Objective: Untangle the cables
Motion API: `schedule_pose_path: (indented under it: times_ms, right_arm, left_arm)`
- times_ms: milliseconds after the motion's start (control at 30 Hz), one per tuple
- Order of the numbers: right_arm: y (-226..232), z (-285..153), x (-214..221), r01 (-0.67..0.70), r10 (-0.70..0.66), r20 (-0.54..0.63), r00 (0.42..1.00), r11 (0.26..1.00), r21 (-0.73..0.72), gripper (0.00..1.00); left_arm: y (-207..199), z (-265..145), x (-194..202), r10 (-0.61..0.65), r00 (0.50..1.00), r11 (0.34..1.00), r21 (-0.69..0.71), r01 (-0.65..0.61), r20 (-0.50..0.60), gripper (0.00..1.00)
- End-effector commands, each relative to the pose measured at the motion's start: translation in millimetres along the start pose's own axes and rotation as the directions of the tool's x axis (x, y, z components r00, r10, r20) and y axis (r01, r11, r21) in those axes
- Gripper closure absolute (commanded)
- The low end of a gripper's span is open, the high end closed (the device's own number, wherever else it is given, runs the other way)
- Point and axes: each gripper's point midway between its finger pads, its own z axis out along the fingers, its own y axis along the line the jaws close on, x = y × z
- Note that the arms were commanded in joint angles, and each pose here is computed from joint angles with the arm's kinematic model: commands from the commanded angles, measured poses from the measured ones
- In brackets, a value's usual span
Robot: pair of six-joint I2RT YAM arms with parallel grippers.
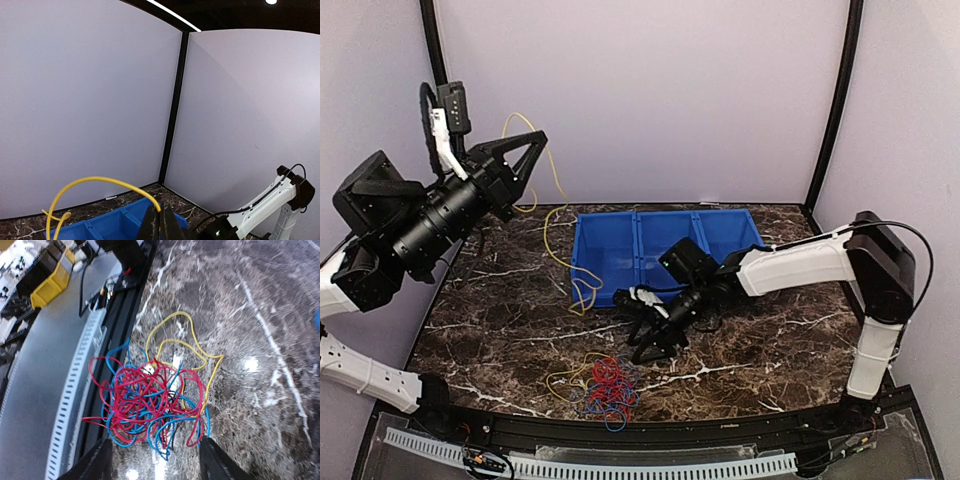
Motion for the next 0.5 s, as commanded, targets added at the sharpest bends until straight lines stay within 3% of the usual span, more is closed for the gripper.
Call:
schedule_pose_path:
  times_ms: [0, 233, 467]
  right_arm:
    - [17, -69, -24, 0.083, -0.087, 0.126, 0.988, 0.996, 0.034, 0.32]
    - [24, -149, -8, 0.116, -0.153, 0.167, 0.974, 0.971, 0.211, 0.27]
    - [4, -210, 9, 0.025, -0.138, 0.277, 0.951, 0.927, 0.375, 0.27]
  left_arm:
    - [13, 5, 27, -0.018, 0.998, 0.996, -0.086, 0.013, -0.058, 1.00]
    - [13, 27, 79, -0.008, 0.982, 0.994, -0.107, -0.012, -0.187, 1.00]
    - [20, 47, 94, -0.017, 0.975, 0.993, -0.118, -0.010, -0.223, 1.00]
